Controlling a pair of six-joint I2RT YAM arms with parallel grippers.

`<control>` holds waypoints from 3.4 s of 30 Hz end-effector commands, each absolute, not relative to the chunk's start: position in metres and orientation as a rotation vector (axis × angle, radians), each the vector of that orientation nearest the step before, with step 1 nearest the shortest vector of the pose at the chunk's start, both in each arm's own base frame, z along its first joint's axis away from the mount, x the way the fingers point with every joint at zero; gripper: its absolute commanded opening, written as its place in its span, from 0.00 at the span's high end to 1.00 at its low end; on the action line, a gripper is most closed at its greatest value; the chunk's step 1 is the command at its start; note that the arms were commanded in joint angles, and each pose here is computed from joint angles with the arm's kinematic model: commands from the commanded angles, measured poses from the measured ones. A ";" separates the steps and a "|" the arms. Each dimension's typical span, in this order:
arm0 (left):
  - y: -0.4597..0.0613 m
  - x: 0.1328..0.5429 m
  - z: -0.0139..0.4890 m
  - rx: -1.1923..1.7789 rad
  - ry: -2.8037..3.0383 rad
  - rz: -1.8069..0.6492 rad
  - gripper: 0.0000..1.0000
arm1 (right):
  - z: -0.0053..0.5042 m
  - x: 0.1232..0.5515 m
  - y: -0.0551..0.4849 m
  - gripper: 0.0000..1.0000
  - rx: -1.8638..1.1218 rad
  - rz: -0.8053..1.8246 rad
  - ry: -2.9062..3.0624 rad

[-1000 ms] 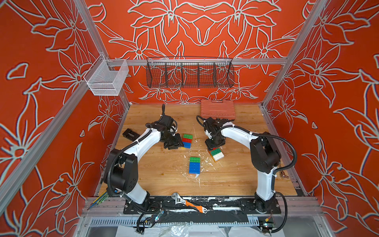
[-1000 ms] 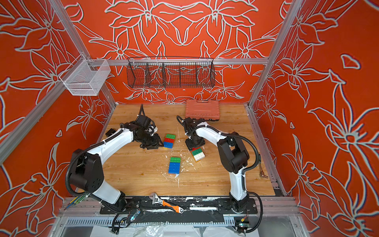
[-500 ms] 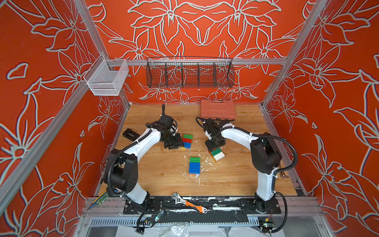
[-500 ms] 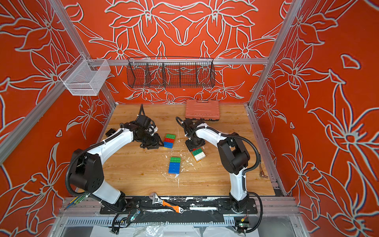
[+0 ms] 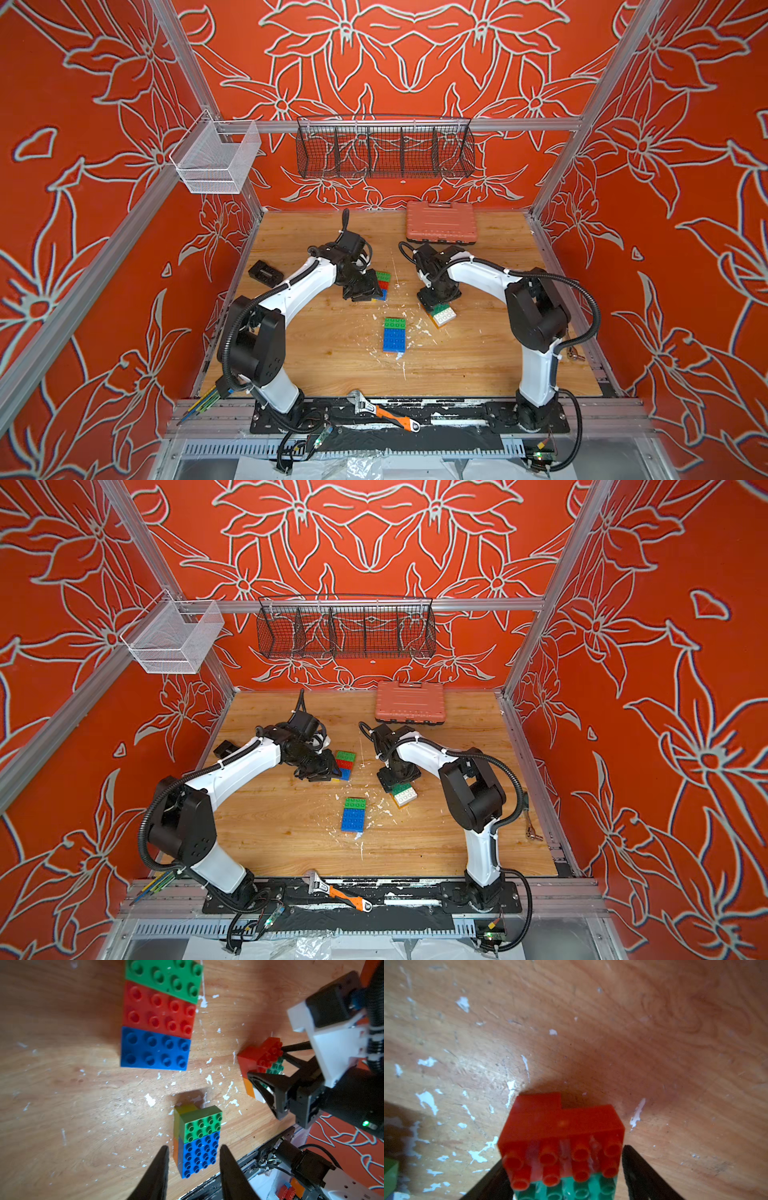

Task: Assemble a rectangle with lego
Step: Assemble the lego brick with the lego brick, then adjust the lego brick at the center of the board.

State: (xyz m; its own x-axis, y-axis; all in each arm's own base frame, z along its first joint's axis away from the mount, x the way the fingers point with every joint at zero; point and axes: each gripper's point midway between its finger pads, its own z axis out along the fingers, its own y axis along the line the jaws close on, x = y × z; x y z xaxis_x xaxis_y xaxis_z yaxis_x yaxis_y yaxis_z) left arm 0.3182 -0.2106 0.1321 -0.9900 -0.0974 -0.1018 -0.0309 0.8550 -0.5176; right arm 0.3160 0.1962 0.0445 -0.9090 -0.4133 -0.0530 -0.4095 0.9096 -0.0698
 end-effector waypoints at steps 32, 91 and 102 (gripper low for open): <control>-0.342 0.331 0.032 -0.058 3.187 -0.518 1.00 | 0.100 0.264 0.141 0.47 -0.278 0.405 2.815; -0.370 0.364 0.034 0.072 3.160 -0.640 0.97 | 0.096 0.267 0.134 0.49 -0.262 0.341 2.794; -0.338 0.363 0.081 0.145 3.155 -0.621 0.88 | 0.148 0.303 0.139 0.45 -0.299 0.298 2.665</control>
